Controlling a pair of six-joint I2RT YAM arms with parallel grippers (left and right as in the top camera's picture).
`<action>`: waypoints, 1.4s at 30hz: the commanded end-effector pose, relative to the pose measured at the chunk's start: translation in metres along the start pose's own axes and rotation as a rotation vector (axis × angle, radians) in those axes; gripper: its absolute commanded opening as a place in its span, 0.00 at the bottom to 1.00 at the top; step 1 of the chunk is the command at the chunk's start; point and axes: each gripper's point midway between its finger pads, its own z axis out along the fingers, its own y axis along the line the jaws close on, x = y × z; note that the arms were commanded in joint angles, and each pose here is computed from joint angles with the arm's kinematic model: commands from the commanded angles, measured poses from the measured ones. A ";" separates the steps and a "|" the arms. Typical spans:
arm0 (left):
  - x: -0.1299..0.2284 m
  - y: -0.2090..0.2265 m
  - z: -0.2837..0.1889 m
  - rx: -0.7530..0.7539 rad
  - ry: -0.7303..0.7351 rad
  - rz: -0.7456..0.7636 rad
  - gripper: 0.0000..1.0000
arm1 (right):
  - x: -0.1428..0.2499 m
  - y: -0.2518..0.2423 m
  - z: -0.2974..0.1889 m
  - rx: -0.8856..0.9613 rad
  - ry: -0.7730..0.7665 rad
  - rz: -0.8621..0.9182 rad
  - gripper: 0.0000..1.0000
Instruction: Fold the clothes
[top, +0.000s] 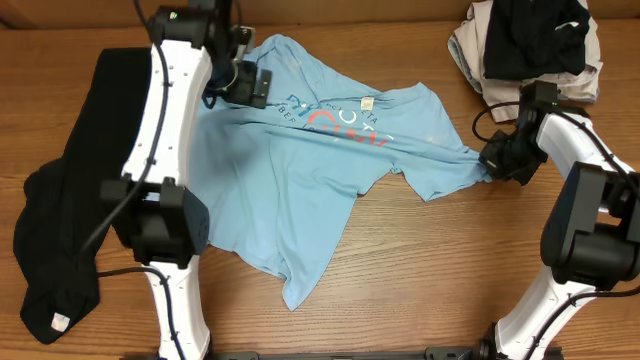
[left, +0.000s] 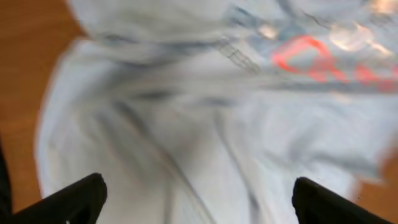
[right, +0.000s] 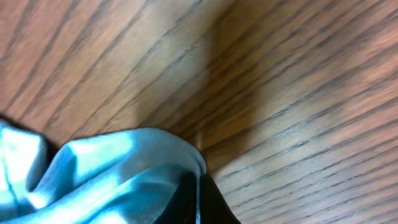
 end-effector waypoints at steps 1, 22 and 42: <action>0.007 -0.045 -0.028 0.097 0.001 0.067 0.91 | -0.006 0.015 -0.028 -0.064 -0.062 -0.044 0.04; 0.163 -0.131 -0.075 -0.024 0.135 0.076 0.79 | -0.012 0.012 -0.033 -0.134 -0.056 -0.049 0.04; 0.339 -0.144 0.070 0.057 0.295 -0.117 0.55 | -0.010 0.011 -0.033 -0.132 -0.050 -0.048 0.05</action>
